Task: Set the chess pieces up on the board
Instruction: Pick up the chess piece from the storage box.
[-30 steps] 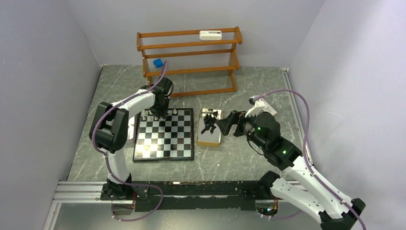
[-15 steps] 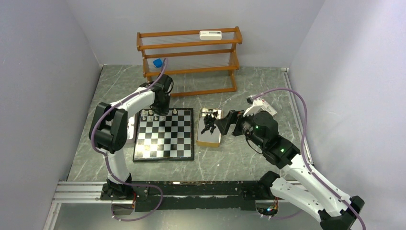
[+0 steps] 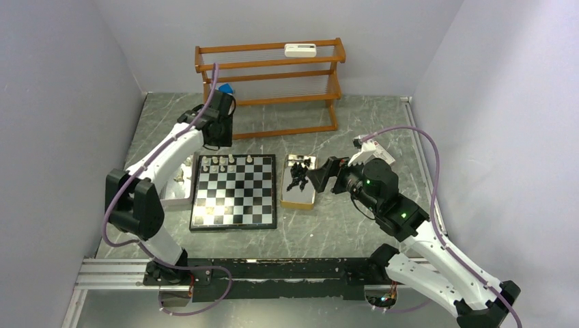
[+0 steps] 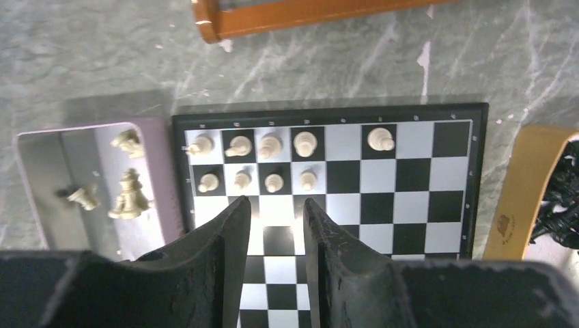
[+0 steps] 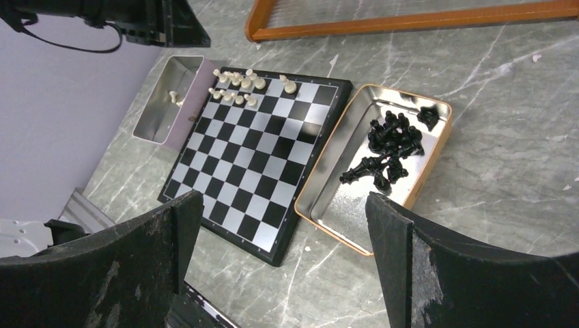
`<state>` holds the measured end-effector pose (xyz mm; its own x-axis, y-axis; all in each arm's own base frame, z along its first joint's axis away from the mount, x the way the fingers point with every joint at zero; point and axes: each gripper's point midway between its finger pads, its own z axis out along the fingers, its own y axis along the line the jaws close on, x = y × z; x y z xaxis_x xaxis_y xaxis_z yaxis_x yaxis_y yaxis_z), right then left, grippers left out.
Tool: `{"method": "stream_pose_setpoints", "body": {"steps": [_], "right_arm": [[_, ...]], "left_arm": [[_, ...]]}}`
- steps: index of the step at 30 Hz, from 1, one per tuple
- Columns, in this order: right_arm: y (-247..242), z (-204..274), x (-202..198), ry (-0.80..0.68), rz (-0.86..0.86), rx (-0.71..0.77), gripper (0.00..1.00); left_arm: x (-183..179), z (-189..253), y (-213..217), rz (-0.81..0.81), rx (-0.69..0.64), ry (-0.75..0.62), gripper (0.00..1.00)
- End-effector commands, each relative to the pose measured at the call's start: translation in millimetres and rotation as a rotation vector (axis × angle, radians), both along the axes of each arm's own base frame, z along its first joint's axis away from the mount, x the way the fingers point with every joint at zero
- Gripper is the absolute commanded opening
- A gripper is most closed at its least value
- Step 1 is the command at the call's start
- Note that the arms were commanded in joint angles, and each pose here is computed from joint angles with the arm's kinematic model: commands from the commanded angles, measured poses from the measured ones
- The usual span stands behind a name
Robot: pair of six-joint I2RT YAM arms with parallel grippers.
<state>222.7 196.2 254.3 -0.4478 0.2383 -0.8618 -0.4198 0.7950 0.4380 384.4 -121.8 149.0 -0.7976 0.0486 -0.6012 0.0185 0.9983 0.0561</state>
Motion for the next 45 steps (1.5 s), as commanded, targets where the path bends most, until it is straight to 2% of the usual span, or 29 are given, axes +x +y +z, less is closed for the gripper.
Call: {"method": "stream_pose_setpoints", "body": {"steps": [1,9,14,20,30,45], "right_arm": [[2.7,23.5,1.1,-0.061,0.01,0.038,0.94],[1.0,15.3,-1.9,-0.058,0.02,0.019,0.94],[1.0,15.3,-1.9,-0.062,0.024,0.011,0.94],[1.4,13.6,-2.5,-0.059,0.032,-0.002,0.94],[1.7,13.7,-3.2,-0.067,0.035,0.008,0.95],[0.2,14.3,-3.7,-0.072,0.031,0.011,0.95]], "left_arm": [[0.6,14.9,42.5,0.106,0.033,-0.021,0.39],[-6.8,2.5,135.5,0.322,-0.005,-0.005,0.36],[-7.5,-16.1,171.4,0.402,-0.021,0.027,0.35],[-9.3,-54.4,170.8,0.405,-0.066,0.113,0.35],[-23.9,-101.5,169.7,0.395,-0.048,0.24,0.35],[-37.7,-122.2,169.6,0.392,-0.034,0.312,0.3]]}}
